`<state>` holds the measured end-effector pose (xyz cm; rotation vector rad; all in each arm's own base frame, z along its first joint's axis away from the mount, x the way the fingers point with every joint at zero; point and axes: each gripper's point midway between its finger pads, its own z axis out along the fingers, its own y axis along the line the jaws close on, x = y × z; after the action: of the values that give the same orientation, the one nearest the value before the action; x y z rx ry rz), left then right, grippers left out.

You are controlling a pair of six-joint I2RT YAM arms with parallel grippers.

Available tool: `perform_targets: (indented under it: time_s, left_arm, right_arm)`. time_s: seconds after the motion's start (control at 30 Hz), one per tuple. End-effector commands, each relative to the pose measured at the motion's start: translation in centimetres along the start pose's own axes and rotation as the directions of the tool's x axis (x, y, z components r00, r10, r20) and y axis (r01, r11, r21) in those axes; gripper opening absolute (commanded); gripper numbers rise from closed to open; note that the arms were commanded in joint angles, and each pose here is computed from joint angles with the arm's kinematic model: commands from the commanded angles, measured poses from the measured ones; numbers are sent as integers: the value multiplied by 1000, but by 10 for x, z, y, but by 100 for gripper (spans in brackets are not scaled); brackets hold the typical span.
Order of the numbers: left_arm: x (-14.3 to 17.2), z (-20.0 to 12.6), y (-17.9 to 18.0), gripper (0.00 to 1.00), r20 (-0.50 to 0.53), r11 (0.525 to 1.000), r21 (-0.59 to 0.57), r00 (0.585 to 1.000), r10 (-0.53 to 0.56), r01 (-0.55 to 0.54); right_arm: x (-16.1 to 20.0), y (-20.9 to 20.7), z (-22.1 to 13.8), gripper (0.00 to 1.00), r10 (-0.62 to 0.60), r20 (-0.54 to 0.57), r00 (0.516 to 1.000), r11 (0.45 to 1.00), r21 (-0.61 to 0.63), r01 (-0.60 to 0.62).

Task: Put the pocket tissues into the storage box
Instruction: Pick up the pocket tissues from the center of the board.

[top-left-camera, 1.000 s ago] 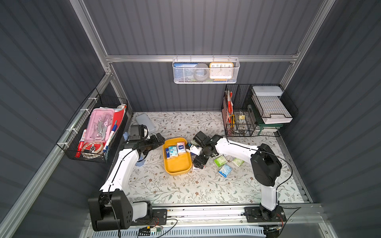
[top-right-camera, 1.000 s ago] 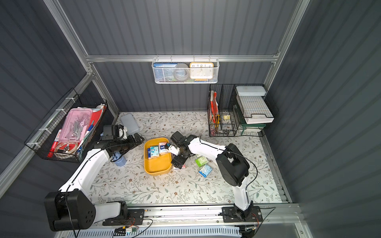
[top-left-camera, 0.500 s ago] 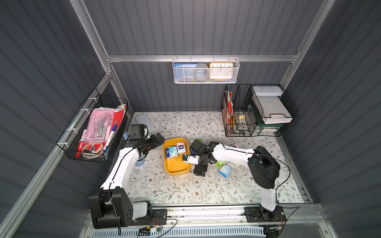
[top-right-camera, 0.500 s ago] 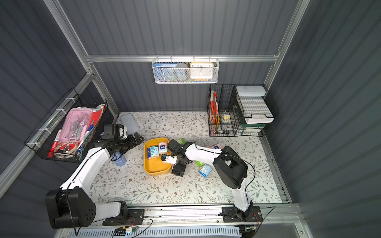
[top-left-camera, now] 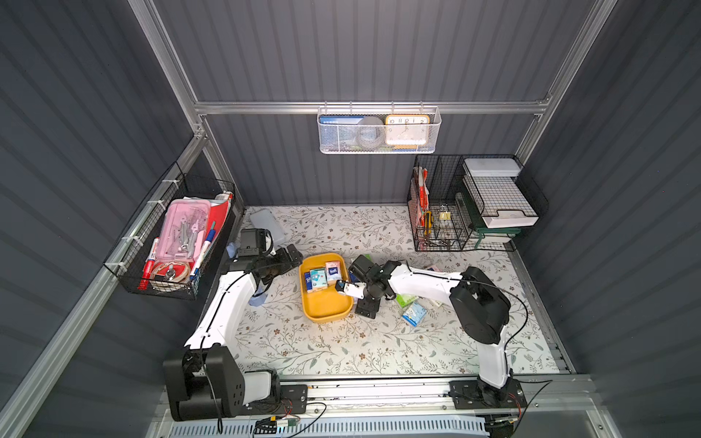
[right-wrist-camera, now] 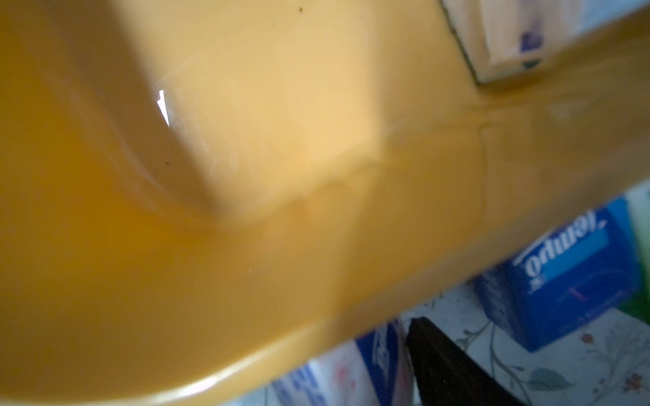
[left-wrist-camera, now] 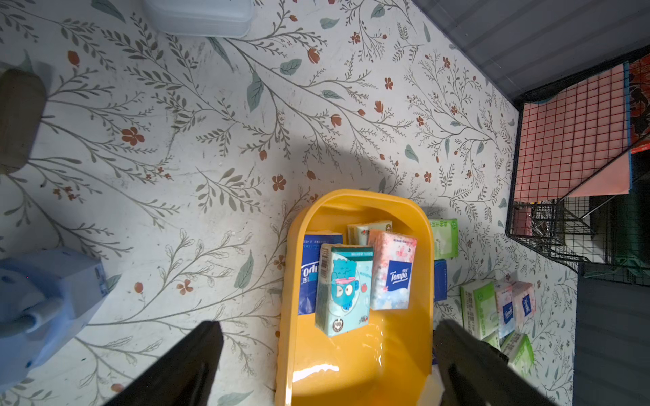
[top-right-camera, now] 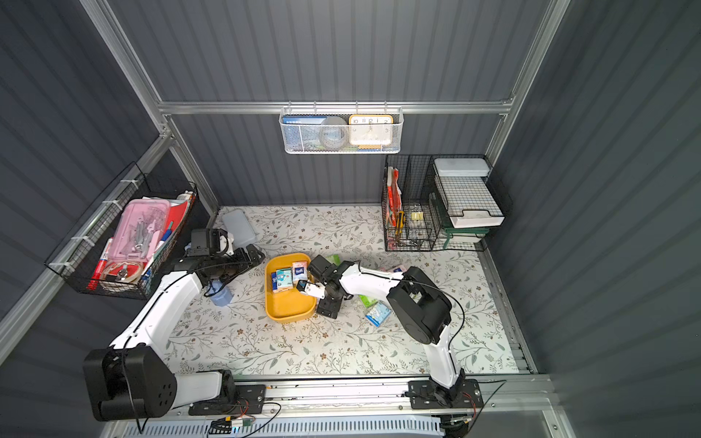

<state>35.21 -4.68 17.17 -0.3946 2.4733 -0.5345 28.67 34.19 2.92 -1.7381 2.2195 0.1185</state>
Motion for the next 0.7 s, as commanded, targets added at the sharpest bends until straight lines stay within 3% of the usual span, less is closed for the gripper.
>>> perform_targets:
  time_s: [0.0,0.1,0.2,0.37,0.5,0.57,0.67]
  left_arm:
    - [-3,-3,-1,99,3,1000,-4,1000,4,-4]
    - [-5,-2,-2,99,2,1000,-3,1000,0,0]
    - [-7,-1,-2,99,5,1000,0,1000,0,0]
    - [-6,-2,-3,99,5,1000,3,1000,3,-3]
    - [-8,-2,-6,99,8,1000,20,1000,7,-7]
    - [-10,-1,-8,99,14,1000,29,1000,5,-6]
    - [-12,1,-11,99,20,999,47,1000,3,-4]
  right_arm:
    - [5,-5,7,74,31,-17,999,999,28,-30]
    - [5,-7,7,47,48,-24,999,999,25,-48]
    - [6,-8,4,30,59,-24,998,998,18,-58]
    - [16,-10,-10,20,93,-36,995,995,37,-91]
    - [23,-7,-37,12,223,-23,974,975,28,-223]
    - [18,-5,-53,12,321,-6,947,947,6,-321]
    - [3,3,-74,10,496,28,868,867,-77,-493]
